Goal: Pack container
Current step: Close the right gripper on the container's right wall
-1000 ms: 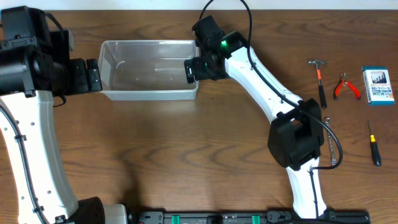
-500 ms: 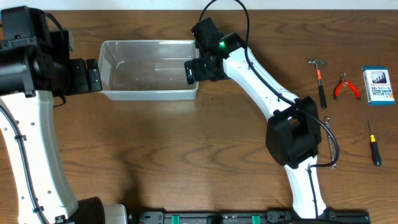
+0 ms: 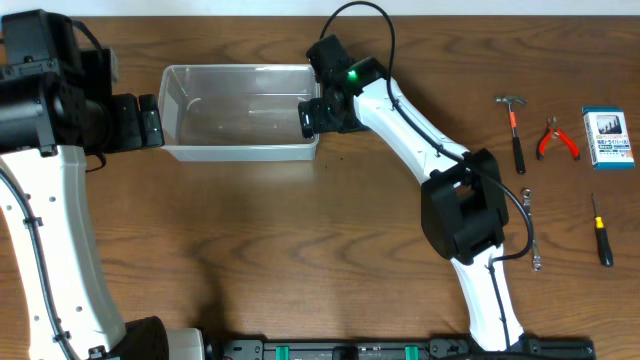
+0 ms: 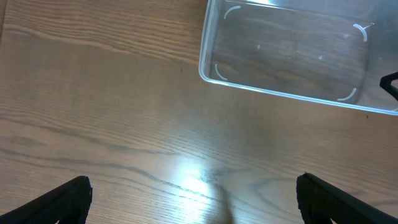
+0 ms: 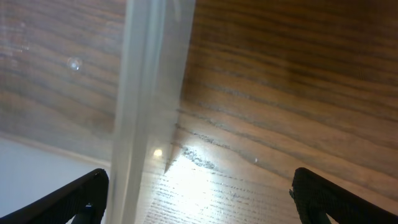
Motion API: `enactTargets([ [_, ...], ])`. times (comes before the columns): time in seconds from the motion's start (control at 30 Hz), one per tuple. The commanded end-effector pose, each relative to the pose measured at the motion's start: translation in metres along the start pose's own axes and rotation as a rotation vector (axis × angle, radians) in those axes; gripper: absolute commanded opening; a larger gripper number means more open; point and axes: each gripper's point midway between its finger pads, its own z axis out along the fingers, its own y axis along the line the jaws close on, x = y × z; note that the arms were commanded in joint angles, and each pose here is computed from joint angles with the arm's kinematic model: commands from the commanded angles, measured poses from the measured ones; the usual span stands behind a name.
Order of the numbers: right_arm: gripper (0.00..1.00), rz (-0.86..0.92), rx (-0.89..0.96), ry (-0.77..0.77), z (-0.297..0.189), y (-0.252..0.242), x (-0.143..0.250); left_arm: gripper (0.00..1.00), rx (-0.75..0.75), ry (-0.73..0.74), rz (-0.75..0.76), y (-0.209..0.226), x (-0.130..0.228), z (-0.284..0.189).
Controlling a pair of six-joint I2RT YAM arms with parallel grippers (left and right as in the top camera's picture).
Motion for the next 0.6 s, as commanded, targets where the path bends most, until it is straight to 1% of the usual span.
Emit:
enactTargets([
  [0.0, 0.96, 0.033, 0.015, -0.024, 0.0, -0.008, -0.01, 0.98, 0.0, -0.014, -0.013, 0.001, -0.004, -0.004],
  [0.13, 0.95, 0.039, 0.009, -0.044, 0.0, -0.009, -0.016, 0.98, 0.0, -0.015, -0.013, 0.001, -0.004, -0.004],
  [0.23, 0.91, 0.041, 0.007, -0.052, 0.0, -0.01, -0.018, 0.98, 0.0, -0.014, -0.013, 0.001, -0.004, -0.004],
  [0.3, 0.81, 0.042, 0.006, -0.054, -0.001, -0.011, -0.019, 0.98, 0.0, -0.014, -0.013, 0.001, -0.004, -0.004],
  [0.33, 0.74, 0.042, 0.005, -0.055, -0.001, -0.011, -0.019, 0.98, 0.0, -0.014, -0.013, 0.001, -0.004, -0.004],
  [0.37, 0.71, 0.043, 0.005, -0.055, -0.001, -0.011, -0.019, 0.98, 0.0, -0.014, -0.013, 0.001, -0.004, -0.004],
  [0.5, 0.66, 0.042, 0.004, -0.057, -0.001, -0.01, -0.02, 0.98, 0.0, -0.014, -0.013, 0.001, -0.004, -0.004],
  [0.57, 0.59, 0.041, 0.003, -0.061, -0.001, -0.01, -0.021, 0.98, 0.0, -0.014, -0.013, 0.001, -0.004, -0.004],
])
